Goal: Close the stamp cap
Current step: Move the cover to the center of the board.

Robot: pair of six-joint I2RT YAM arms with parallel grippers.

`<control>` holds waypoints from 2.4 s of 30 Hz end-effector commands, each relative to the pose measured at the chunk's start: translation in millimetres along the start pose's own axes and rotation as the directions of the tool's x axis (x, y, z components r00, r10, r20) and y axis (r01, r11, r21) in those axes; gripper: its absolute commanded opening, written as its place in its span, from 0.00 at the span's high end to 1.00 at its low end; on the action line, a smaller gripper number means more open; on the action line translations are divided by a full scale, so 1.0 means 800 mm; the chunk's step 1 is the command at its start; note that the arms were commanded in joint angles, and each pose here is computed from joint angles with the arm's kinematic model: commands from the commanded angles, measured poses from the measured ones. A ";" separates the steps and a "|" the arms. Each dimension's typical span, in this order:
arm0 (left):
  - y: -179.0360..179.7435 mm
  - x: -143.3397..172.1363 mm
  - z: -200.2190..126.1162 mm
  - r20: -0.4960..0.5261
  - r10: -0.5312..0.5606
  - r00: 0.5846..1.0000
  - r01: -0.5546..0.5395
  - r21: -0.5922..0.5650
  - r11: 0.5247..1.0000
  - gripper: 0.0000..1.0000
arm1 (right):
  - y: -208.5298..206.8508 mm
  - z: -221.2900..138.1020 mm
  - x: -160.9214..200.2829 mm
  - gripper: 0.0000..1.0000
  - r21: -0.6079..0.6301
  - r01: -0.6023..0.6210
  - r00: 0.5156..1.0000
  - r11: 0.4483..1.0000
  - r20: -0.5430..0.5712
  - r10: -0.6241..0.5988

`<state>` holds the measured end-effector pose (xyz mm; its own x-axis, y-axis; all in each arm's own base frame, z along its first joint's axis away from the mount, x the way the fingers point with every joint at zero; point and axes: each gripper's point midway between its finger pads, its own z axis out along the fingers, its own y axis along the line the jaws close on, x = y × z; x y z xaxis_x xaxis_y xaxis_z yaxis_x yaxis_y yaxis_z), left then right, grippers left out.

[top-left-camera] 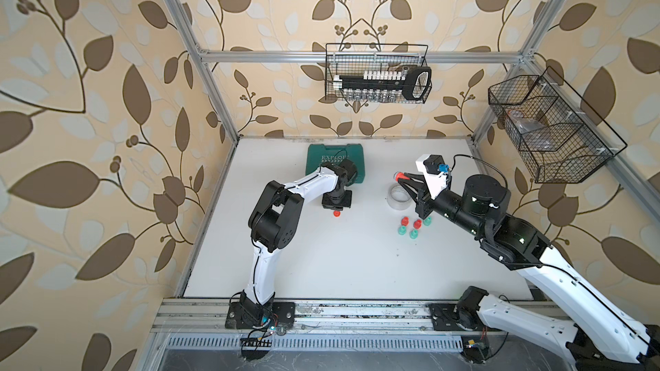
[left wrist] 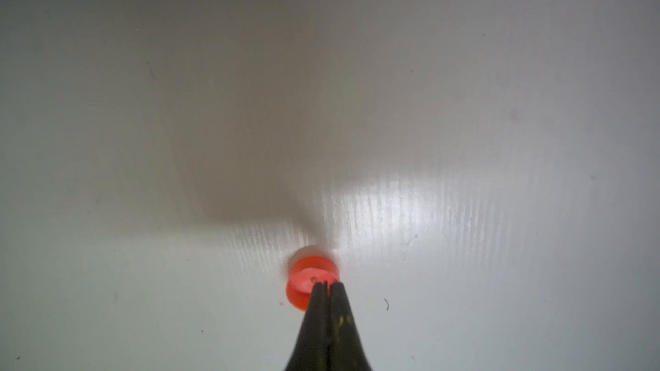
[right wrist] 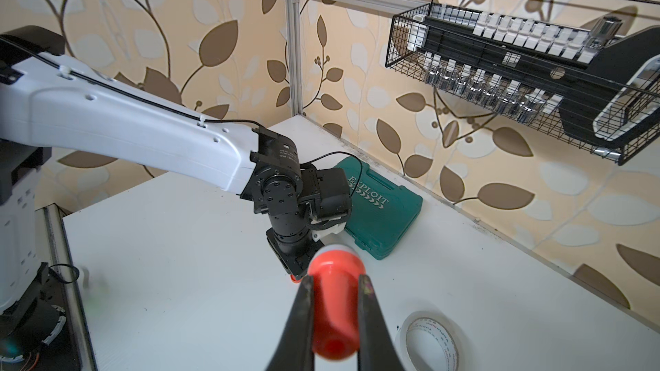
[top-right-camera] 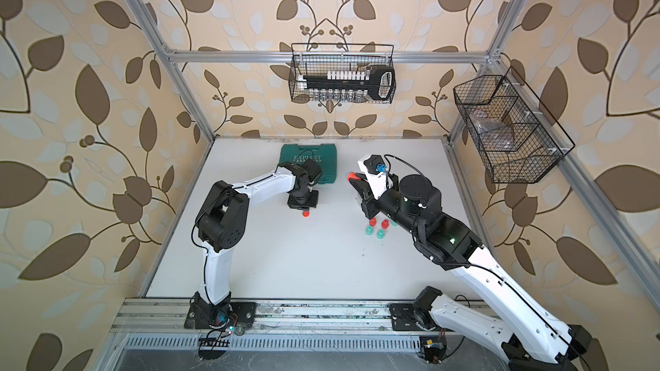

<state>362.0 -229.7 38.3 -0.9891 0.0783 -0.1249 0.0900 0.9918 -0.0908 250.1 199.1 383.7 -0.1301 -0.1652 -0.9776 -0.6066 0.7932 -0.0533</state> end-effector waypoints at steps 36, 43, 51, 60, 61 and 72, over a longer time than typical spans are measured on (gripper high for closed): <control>-0.051 0.126 0.013 -0.127 0.094 0.987 -0.092 0.025 0.995 1.00 | -0.022 -0.002 0.015 1.00 0.067 0.006 0.999 0.998 -0.043 -0.003; -0.099 0.200 0.007 -0.142 0.151 0.978 -0.149 0.028 0.988 1.00 | -0.022 0.002 0.025 1.00 0.066 0.004 0.998 0.998 -0.069 0.001; -0.128 0.184 -0.025 -0.075 0.180 0.981 -0.176 0.052 0.983 0.98 | -0.023 0.003 0.022 1.00 0.074 -0.014 0.996 0.997 -0.083 0.020; -0.122 0.163 -0.085 0.017 0.196 0.980 -0.197 0.069 0.978 0.97 | -0.028 0.002 0.032 1.00 0.115 -0.126 0.979 0.985 -0.147 0.142; -0.117 0.160 -0.091 0.023 0.187 0.982 -0.188 0.076 0.979 0.97 | -0.027 0.003 0.037 1.00 0.119 -0.153 0.971 0.981 -0.168 0.172; 0.013 0.097 -0.135 0.086 -0.041 0.995 0.023 0.198 0.980 0.96 | 0.017 0.037 0.140 1.00 0.155 -0.335 0.770 0.929 -0.523 0.365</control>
<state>271.9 -224.5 127.1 -0.9771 0.0349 -0.2100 0.0860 0.9671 -0.2395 265.5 202.0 288.7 -0.6239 -0.1452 -0.7679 -0.4344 0.8813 0.1863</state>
